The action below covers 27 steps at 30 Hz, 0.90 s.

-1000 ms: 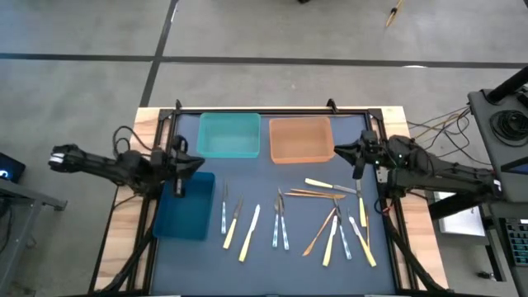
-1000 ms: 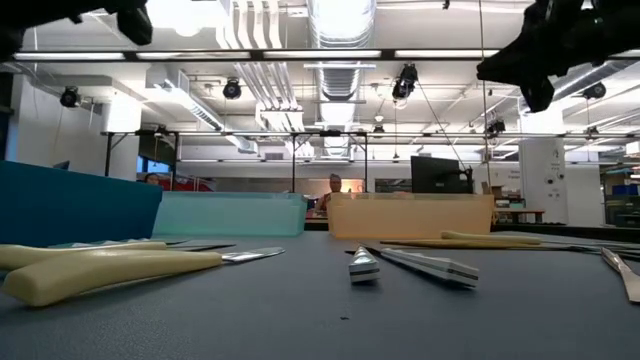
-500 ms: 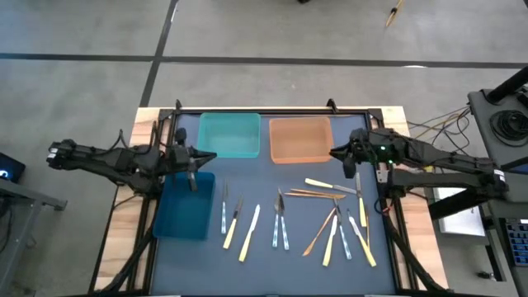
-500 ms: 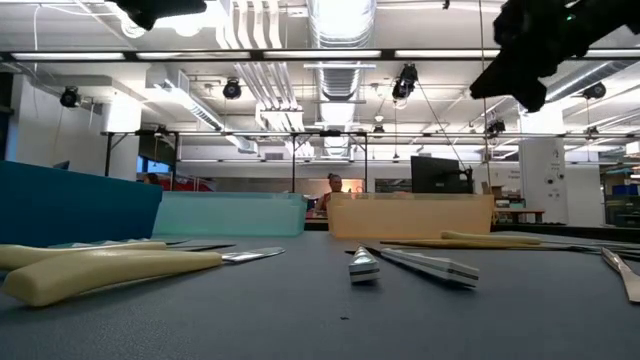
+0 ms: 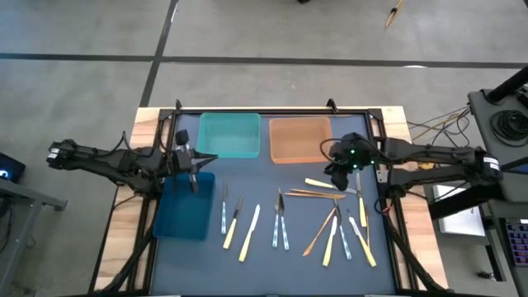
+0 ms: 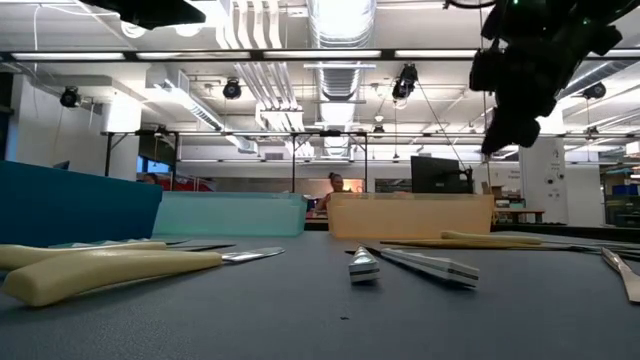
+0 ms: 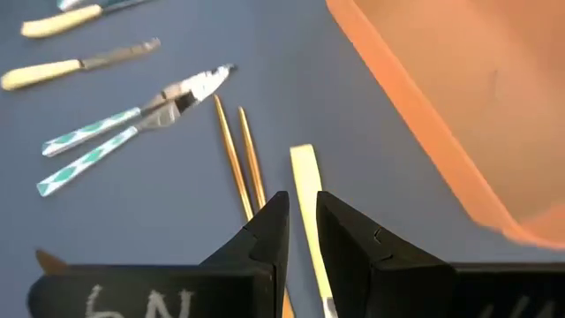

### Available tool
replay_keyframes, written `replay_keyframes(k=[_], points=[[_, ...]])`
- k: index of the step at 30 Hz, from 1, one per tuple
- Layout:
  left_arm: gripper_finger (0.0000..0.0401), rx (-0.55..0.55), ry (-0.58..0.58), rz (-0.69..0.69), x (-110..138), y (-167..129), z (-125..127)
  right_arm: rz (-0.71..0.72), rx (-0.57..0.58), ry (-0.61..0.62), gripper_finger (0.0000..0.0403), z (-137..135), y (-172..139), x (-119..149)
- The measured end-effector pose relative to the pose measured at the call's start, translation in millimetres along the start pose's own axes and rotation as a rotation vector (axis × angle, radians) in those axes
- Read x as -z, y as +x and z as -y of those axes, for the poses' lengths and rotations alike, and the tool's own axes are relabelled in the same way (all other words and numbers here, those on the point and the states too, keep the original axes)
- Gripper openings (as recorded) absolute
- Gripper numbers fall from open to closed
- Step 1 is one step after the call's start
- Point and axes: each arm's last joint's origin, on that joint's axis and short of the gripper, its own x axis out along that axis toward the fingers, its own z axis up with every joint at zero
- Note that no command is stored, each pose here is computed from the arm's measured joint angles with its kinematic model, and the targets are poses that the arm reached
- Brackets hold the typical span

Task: Sort silverware by color (type)
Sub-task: Put the light yellow knife into the blue bin

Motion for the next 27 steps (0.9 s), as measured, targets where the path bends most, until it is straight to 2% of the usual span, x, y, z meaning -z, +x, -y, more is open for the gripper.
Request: replay_keyframes(k=[4, 7, 13, 18, 27], points=[[0.0000, -0.021, 0.005, -0.006, 0.1, 0.1, -0.6, -0.089, 0.023, 0.024, 0.0052, 2.6, 6.3, 5.6], [0.0000, -0.083, 0.004, -0.026, 0.7, 0.1, -2.4, -0.124, 0.032, 0.030, 0.0052, 3.6, 8.1, 7.9], [0.0000, -0.218, -0.006, -0.068, 1.7, 0.6, -5.6, -0.100, -0.005, -0.012, 0.0052, -6.1, 10.4, 6.6], [0.0000, -0.224, -0.008, -0.068, 1.6, 0.7, -5.8, -0.041, -0.046, -0.066, 0.0052, -21.5, 6.9, -4.4], [0.0000, -0.220, 0.000, -0.080, 2.5, 3.5, -3.9, 0.022, 0.026, -0.155, 0.0052, -40.5, 3.3, -31.3]])
